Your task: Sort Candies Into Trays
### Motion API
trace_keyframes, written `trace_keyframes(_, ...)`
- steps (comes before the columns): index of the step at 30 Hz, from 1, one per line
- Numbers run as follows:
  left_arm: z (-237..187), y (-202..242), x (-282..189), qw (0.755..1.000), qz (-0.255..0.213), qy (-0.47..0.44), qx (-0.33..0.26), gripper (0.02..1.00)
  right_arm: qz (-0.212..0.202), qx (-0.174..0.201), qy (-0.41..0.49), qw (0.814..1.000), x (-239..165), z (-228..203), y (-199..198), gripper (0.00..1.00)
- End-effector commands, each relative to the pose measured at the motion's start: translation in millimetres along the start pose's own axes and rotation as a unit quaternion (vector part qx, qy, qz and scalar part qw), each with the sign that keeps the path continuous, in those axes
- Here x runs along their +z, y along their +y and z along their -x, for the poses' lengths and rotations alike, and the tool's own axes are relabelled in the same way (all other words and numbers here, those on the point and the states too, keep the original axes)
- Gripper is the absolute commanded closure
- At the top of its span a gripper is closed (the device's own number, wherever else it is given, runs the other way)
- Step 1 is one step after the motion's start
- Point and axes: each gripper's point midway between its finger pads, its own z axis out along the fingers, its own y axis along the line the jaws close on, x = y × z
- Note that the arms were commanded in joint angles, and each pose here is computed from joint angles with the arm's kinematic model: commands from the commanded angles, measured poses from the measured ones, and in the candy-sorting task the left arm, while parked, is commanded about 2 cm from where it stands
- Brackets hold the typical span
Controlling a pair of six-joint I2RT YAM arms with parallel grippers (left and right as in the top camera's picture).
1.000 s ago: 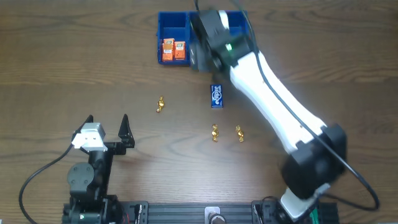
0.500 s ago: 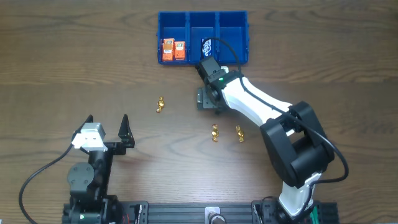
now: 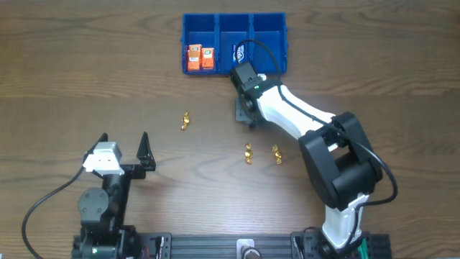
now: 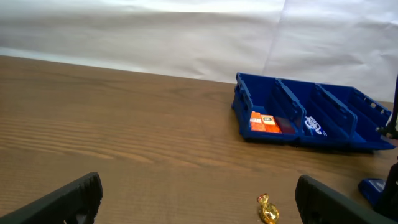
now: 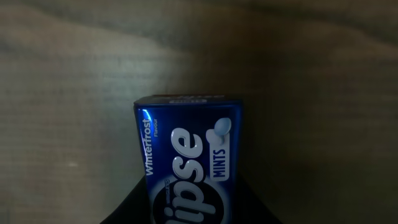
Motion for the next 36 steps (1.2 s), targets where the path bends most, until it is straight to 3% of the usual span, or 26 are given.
trace_keyframes(1,-16,0,1,1.000,-0.005,0.025,0.001,0.020,0.032,-0.021,-0.088,0.995,-83,65,37,0.829)
trace_keyframes(4,-16,0,1,1.000,-0.005,0.025,0.001,0.020,0.024,-0.023,-0.151,0.988,-149,125,39,0.833)
trace_keyframes(6,-16,0,1,1.000,-0.005,0.025,0.001,0.020,0.019,-0.018,-0.180,0.983,-167,162,40,0.836)
trace_keyframes(8,-16,0,1,1.000,-0.005,0.025,0.001,0.020,0.022,-0.011,-0.191,0.981,-153,188,48,0.833)
trace_keyframes(13,-16,0,1,1.000,-0.005,0.025,0.001,0.020,0.002,0.008,-0.158,0.987,-80,199,38,0.803)
trace_keyframes(20,-16,0,1,1.000,-0.005,0.025,0.001,0.020,-0.001,0.010,-0.156,0.988,-69,201,36,0.726)
trace_keyframes(22,-16,0,1,1.000,-0.005,0.025,0.001,0.020,0.000,0.010,-0.157,0.988,-69,202,36,0.634)
trace_keyframes(24,-16,0,1,1.000,-0.005,0.025,0.001,0.020,0.000,0.010,-0.157,0.988,-69,202,36,0.325)
trace_keyframes(28,-16,0,1,1.000,-0.005,0.025,0.001,0.020,0.010,0.019,-0.175,0.984,-94,210,30,0.191)
trace_keyframes(30,-16,0,1,1.000,-0.005,0.025,0.001,0.020,0.021,0.019,-0.191,0.981,-137,207,29,0.119)
trace_keyframes(31,-16,0,1,1.000,-0.005,0.025,0.001,0.020,0.036,0.005,-0.186,0.982,-165,191,39,0.102)
trace_keyframes(33,-16,0,1,1.000,-0.005,0.025,0.001,0.020,0.039,-0.022,-0.163,0.986,-181,162,55,0.049)
trace_keyframes(36,-16,0,1,1.000,-0.005,0.025,0.001,0.020,0.031,-0.053,-0.106,0.992,-173,111,88,0.018)
